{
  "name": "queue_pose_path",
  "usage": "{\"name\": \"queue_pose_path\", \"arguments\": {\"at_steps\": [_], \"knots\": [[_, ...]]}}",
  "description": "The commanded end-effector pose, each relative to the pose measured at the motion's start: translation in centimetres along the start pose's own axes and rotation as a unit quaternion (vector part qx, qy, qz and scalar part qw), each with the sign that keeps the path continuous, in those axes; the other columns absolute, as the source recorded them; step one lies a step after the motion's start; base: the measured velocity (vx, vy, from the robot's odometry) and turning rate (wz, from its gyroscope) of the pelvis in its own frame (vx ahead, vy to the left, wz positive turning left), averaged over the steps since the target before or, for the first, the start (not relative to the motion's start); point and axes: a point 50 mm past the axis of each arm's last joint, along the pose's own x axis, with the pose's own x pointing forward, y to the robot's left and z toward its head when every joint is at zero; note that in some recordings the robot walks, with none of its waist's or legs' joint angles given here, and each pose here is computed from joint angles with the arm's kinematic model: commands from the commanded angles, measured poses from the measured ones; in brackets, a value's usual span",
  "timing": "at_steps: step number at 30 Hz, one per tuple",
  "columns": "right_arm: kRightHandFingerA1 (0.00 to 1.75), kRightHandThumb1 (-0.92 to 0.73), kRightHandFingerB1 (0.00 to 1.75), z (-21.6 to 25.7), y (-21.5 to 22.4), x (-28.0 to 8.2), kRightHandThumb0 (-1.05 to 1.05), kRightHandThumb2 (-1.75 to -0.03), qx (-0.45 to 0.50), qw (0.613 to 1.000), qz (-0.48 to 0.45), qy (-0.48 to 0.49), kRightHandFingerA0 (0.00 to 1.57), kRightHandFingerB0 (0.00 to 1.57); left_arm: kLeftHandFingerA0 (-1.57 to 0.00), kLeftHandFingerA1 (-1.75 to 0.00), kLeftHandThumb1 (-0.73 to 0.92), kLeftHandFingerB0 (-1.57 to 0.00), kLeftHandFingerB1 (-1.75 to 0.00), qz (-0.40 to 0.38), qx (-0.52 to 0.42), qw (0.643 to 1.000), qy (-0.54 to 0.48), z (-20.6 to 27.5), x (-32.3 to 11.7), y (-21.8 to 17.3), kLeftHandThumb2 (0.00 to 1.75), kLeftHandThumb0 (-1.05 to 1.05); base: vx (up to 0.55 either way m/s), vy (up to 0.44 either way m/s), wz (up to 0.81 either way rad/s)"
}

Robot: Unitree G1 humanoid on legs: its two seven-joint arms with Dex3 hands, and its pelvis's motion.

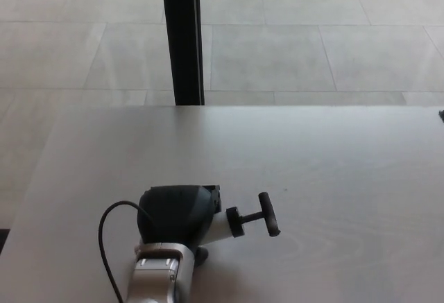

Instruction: The robot uses its left hand to lift the air pump kept on the middle of the desk and use the right hand to compress the handle

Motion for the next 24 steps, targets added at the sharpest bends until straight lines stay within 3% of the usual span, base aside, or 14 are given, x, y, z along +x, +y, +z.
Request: {"name": "queue_pose_path", "arguments": {"at_steps": [1, 4, 5, 6, 7, 9, 10, 12, 16, 17, 21, 22, 23, 24], "knots": [[0.38, -0.81, 0.48, 1.4, -1.2, 0.1, -0.78, -1.17, 0.027, 0.999, -0.022, -0.016, 0.02, 0.15, -0.83, -1.67, 0.72, -0.68, -0.91, -0.081, 0.004, 0.997, 0.009, -0.4, -0.6, -2.4, 0.72, -0.28, 0.0, 0.0, 0.0], [0.43, -0.92, 0.39, 1.6, -1.6, -0.1, -0.8, -0.79, 0.026, 0.999, -0.023, -0.019, 0.05, 0.25, -0.83, -1.48, 0.7, -0.45, -0.56, -0.134, 0.052, 0.99, 0.01, 0.1, -0.3, -3.2, 0.7, -0.35, 0.0, 0.0, 0.0], [0.48, -0.8, 0.5, 1.6, -1.6, -0.1, -0.76, -1.13, 0.026, 0.999, -0.023, -0.018, 0.05, 0.21, -0.9, -1.45, 0.63, -0.4, -0.53, -0.14, 0.056, 0.989, 0.006, 0.2, -0.1, -3.2, 0.7, -0.41, 0.0, 0.0, 0.0], [0.45, -0.92, 0.39, 1.5, -1.6, -0.1, -0.79, -0.77, 0.026, 0.999, -0.025, -0.017, 0.07, 0.27, -0.49, -0.97, 0.69, -0.31, -0.45, -0.155, 0.061, 0.986, 0.008, 0.2, 0.1, -3.1, 0.61, -0.57, 0.0, 0.0, 0.0], [0.47, -0.92, 0.39, 1.5, -1.7, -0.2, -0.8, -0.76, 0.027, 0.999, -0.027, -0.015, 0.08, 0.29, -0.42, -0.77, 0.71, -0.32, -0.46, -0.182, 0.068, 0.981, 0.015, 0.3, 0.3, -3.0, 0.61, -0.68, 0.0, 0.0, 0.0], [0.54, -0.78, 0.5, 1.4, -1.7, -0.2, -0.77, -1.09, 0.028, 0.999, -0.031, -0.012, 0.1, 0.25, -0.28, -0.68, 0.69, -0.27, -0.42, -0.2, 0.052, 0.978, 0.019, 0.4, 0.5, -2.6, 0.61, -0.73, 0.0, 0.0, 0.0], [0.47, -0.92, 0.4, 1.3, -1.8, -0.2, -0.78, -0.76, 0.023, 0.999, -0.032, -0.011, 0.11, 0.31, -0.17, -0.62, 0.68, -0.19, -0.39, -0.206, 0.047, 0.977, 0.019, 0.4, 0.5, -2.4, 0.61, -0.77, 0.0, 0.0, 0.0], [0.45, -0.92, 0.37, 1.0, -1.8, -0.3, -0.78, -0.76, 0.013, 0.999, -0.029, -0.005, 0.1, 0.26, -0.01, -0.34, 0.54, -0.1, -0.21, -0.222, 0.035, 0.974, 0.01, 0.4, 0.6, -1.8, 0.95, -0.86, 0.0, 0.0, 0.0], [0.42, -0.92, 0.34, 0.7, -1.8, -0.4, -0.8, -0.74, 0.009, 1.0, -0.027, -0.003, 0.08, 0.22, -0.02, -0.23, 0.57, -0.11, -0.09, -0.216, 0.039, 0.976, -0.007, 0.6, 0.6, -1.4, 0.97, -0.9, 0.0, 0.0, 0.0], [0.53, -0.55, 0.48, 0.5, -1.9, -0.5, -0.35, -1.14, 0.01, 1.0, -0.024, 0.0, 0.04, 0.0, 0.0, -0.15, 0.62, 0.0, 0.0, -0.189, 0.038, 0.981, -0.031, 0.9, 0.6, -0.5, 1.02, -0.99, 0.0, 0.0, 0.0], [0.53, -0.56, 0.47, 0.2, -1.9, -0.7, -0.34, -1.15, 0.01, 1.0, -0.023, 0.005, 0.04, 0.0, 0.0, -0.15, 0.63, 0.0, 0.0, -0.17, 0.008, 0.984, -0.05, 1.5, 0.6, 1.1, 1.07, -1.04, 0.0, 0.0, 0.0], [0.53, -0.56, 0.47, 0.1, -1.9, -0.7, -0.34, -1.14, 0.01, 1.0, -0.022, 0.008, 0.04, 0.0, 0.0, 0.0, 0.79, 0.0, 0.0, -0.16, -0.002, 0.985, -0.057, 1.6, 0.6, 2.0, 0.64, -1.02, 0.0, 0.0, 0.0], [0.43, -0.92, 0.33, 0.0, -1.9, -0.7, -0.78, -0.74, 0.011, 1.0, -0.023, 0.01, 0.09, 0.21, 0.0, 0.0, 0.79, 0.0, 0.0, -0.154, -0.011, 0.986, -0.064, 1.7, 0.6, 2.7, 0.65, -1.02, 0.0, 0.0, 0.0], [0.43, -0.92, 0.33, 0.0, -2.0, -0.7, -0.78, -0.74, 0.013, 0.999, -0.027, 0.011, 0.09, 0.21, 0.0, 0.0, 0.79, 0.0, 0.0, -0.151, -0.019, 0.986, -0.068, 1.8, 0.6, 3.2, 0.65, -1.02, 0.0, 0.0, 0.0]]}}
